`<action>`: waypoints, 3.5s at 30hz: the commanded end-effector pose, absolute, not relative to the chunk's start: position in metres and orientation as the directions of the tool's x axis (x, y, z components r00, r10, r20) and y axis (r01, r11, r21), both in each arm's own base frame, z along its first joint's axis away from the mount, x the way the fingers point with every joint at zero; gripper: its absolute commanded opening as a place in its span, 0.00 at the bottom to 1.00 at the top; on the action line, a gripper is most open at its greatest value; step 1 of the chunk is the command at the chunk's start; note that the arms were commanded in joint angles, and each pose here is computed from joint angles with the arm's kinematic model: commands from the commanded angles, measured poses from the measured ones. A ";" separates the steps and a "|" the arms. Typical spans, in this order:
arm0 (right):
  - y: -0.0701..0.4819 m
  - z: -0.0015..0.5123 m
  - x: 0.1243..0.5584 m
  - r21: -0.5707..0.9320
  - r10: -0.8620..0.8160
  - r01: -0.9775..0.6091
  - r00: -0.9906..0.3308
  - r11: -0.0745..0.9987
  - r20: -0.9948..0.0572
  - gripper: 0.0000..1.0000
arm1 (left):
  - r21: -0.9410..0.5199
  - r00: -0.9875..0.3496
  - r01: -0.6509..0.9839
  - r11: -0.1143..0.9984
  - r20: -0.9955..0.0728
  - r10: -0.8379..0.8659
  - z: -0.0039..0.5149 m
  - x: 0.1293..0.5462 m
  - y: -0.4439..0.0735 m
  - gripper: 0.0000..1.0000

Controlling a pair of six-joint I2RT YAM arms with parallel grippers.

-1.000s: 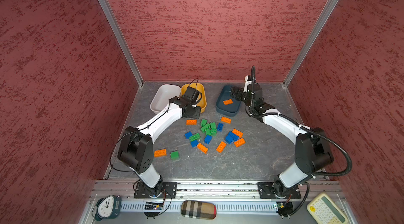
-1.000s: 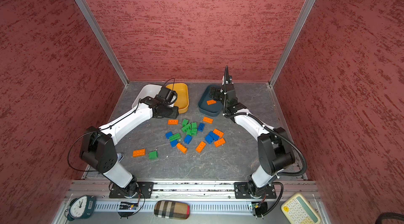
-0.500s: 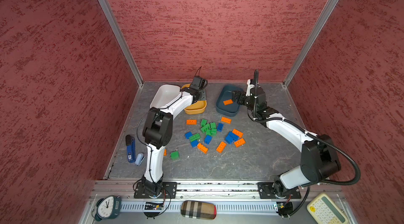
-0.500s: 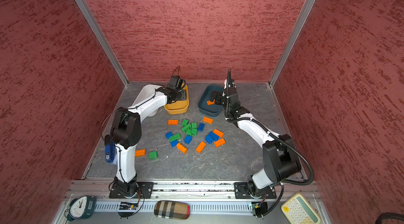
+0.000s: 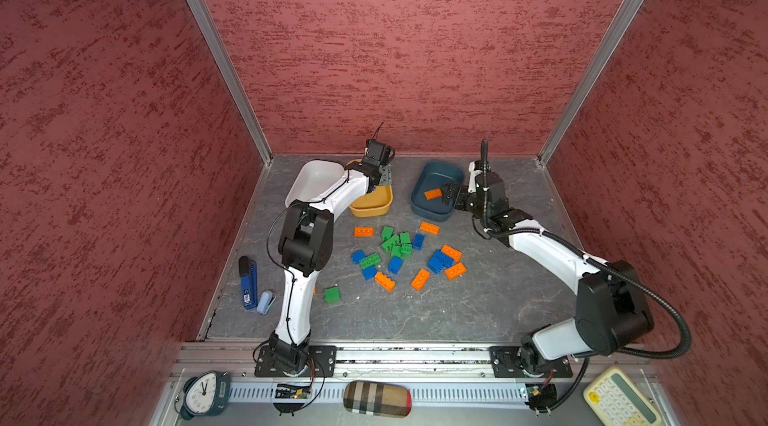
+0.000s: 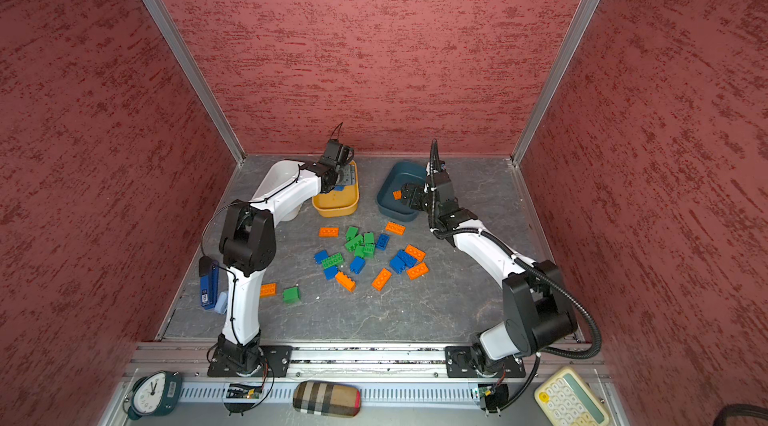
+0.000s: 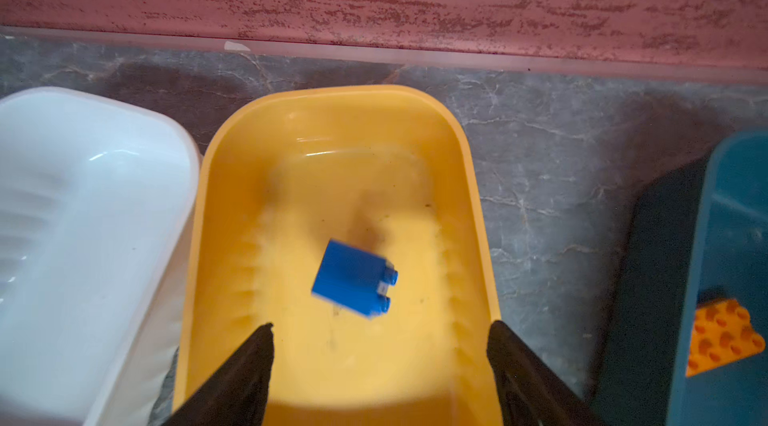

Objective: Sort the legos into containers by color
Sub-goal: 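Carry the blue brick over the yellow tub and release it with the left gripper, then lower the left gripper onto a green brick and grasp it, then drop green brick in white tub with left gripper while right moves to pile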

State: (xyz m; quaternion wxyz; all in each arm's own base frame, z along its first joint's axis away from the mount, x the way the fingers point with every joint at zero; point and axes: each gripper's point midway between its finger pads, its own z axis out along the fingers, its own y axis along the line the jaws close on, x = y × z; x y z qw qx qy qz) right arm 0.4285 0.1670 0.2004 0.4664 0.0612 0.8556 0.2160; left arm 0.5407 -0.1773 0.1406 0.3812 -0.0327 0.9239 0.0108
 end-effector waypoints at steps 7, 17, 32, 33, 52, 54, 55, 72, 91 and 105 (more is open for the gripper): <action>0.189 0.212 0.451 0.471 0.324 -0.160 -0.538 0.867 -0.778 0.99 | -0.043 -0.713 -0.177 0.983 -0.683 -0.158 0.192 0.439 -0.138 1.00; 0.186 0.214 0.464 0.466 0.351 -0.165 -0.455 0.869 -0.818 0.99 | -0.061 -0.885 -0.306 0.950 -0.349 -0.307 0.136 0.279 -0.101 0.99; 0.178 0.203 0.461 0.492 0.397 -0.115 -0.449 0.863 -0.801 0.99 | -0.023 -0.929 -0.368 0.929 -0.024 -0.369 0.063 0.175 -0.086 1.00; 0.178 0.203 0.461 0.494 0.399 -0.114 -0.450 0.862 -0.799 0.99 | -0.037 -0.927 -0.374 0.927 -0.015 -0.374 0.059 0.175 -0.089 0.99; 0.177 0.202 0.461 0.501 0.408 -0.104 -0.450 0.859 -0.794 0.99 | -0.002 -0.923 -0.383 0.924 -0.037 -0.383 0.016 0.169 -0.089 0.66; 0.178 0.201 0.461 0.505 0.411 -0.104 -0.452 0.857 -0.791 0.99 | 0.012 -0.925 -0.379 0.925 -0.042 -0.378 0.016 0.169 -0.086 0.64; 0.178 0.201 0.462 0.507 0.413 -0.105 -0.453 0.855 -0.790 0.99 | 0.013 -0.928 -0.372 0.928 -0.045 -0.371 0.017 0.170 -0.087 0.61; 0.188 0.199 0.459 0.510 0.387 -0.151 -0.483 0.847 -0.786 0.99 | -0.146 -0.909 -0.298 0.943 -0.259 -0.327 0.076 0.225 -0.105 0.37; 0.233 0.166 0.404 0.294 0.012 -0.319 -0.659 0.901 -0.752 0.99 | -0.329 -0.541 -0.433 0.839 -0.650 -0.534 0.168 0.445 0.016 0.38; 0.212 0.138 0.342 0.277 -0.001 -0.249 -0.746 0.928 -0.666 0.99 | -0.188 -0.656 -0.454 0.871 -0.591 -0.469 0.106 0.527 0.045 0.43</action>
